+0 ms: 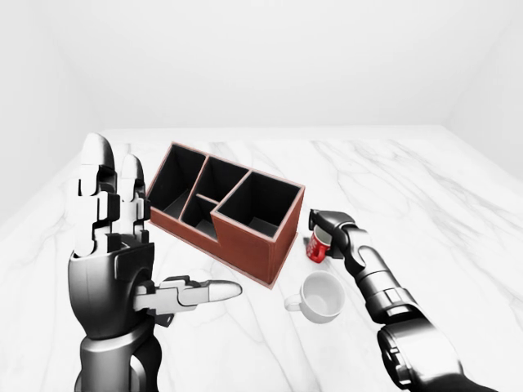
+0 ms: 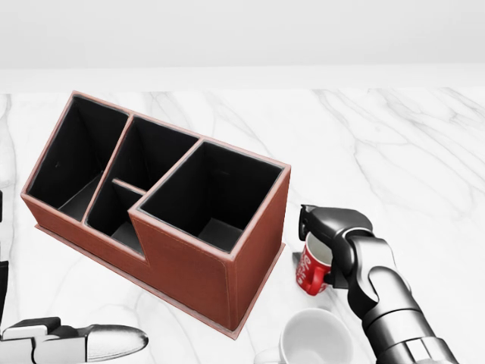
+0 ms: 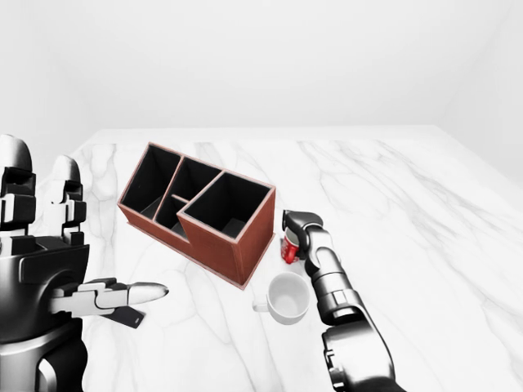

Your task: Pick up the red mug and place it to the right of the caddy.

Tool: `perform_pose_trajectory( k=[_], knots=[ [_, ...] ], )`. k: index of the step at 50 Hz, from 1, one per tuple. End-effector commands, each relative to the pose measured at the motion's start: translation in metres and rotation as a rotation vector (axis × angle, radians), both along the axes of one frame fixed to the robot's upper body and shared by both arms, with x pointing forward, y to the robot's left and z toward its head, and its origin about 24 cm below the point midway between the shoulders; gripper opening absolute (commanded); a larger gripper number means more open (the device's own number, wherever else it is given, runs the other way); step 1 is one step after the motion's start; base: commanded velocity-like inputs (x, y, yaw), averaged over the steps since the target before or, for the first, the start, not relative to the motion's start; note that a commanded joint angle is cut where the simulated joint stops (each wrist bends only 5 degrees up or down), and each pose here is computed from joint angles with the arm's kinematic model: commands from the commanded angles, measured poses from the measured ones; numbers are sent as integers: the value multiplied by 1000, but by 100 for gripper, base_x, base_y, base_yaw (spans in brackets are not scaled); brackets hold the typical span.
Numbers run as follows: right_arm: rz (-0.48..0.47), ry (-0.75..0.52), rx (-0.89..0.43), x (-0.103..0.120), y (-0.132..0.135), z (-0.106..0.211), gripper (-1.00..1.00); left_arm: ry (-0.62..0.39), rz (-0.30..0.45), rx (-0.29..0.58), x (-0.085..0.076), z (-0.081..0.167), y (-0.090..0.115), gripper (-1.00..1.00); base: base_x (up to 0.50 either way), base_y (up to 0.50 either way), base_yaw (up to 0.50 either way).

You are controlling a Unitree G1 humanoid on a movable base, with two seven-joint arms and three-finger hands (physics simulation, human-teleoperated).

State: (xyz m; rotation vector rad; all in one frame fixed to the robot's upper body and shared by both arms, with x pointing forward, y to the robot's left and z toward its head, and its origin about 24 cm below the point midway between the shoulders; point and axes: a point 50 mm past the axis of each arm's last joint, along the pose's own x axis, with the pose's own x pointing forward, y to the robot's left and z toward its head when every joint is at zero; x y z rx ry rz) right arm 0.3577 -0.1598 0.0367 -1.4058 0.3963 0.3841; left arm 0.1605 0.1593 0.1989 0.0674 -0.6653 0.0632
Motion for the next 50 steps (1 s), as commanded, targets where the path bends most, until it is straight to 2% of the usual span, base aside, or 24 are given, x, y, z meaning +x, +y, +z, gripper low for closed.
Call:
perform_pose_trajectory(
  k=[1, 19, 20, 21, 22, 23, 24, 39, 50],
  knots=[
    [6, 52, -38, -3, 2, -17, -100, 73, -2, -18, 15, -14, 0, 100, 0, 0, 0],
    [-9, 73, -39, -7, 1, -28, -100, 58, -2, -18, 13, -12, 0, 100, 0, 0, 0],
    [-11, 73, -39, -6, 0, -27, -93, 59, -2, -19, 13, -12, 0, 100, 0, 0, 0],
    [-14, 68, -37, -5, 0, -27, -55, 57, -2, -18, 13, -11, 0, 100, 0, 0, 0],
    [-15, 65, -39, -5, -1, -26, 20, 64, -3, -19, 13, -13, 0, 100, 0, 0, 0],
    [-14, 68, -40, -5, -1, -26, 82, 59, -4, -18, 13, -12, 0, 100, 0, 0, 0],
    [-14, 68, -40, -5, -1, -27, 100, 58, -4, -18, 13, -12, 0, 100, 0, 0, 1],
    [-16, 68, -57, -10, -8, -26, 100, 46, -6, -18, 12, -9, 0, 100, 0, 0, 0],
    [-24, 55, -61, -9, -16, -15, 100, 66, -16, -16, 12, -13, -4, 100, 0, 0, 0]
  ],
)
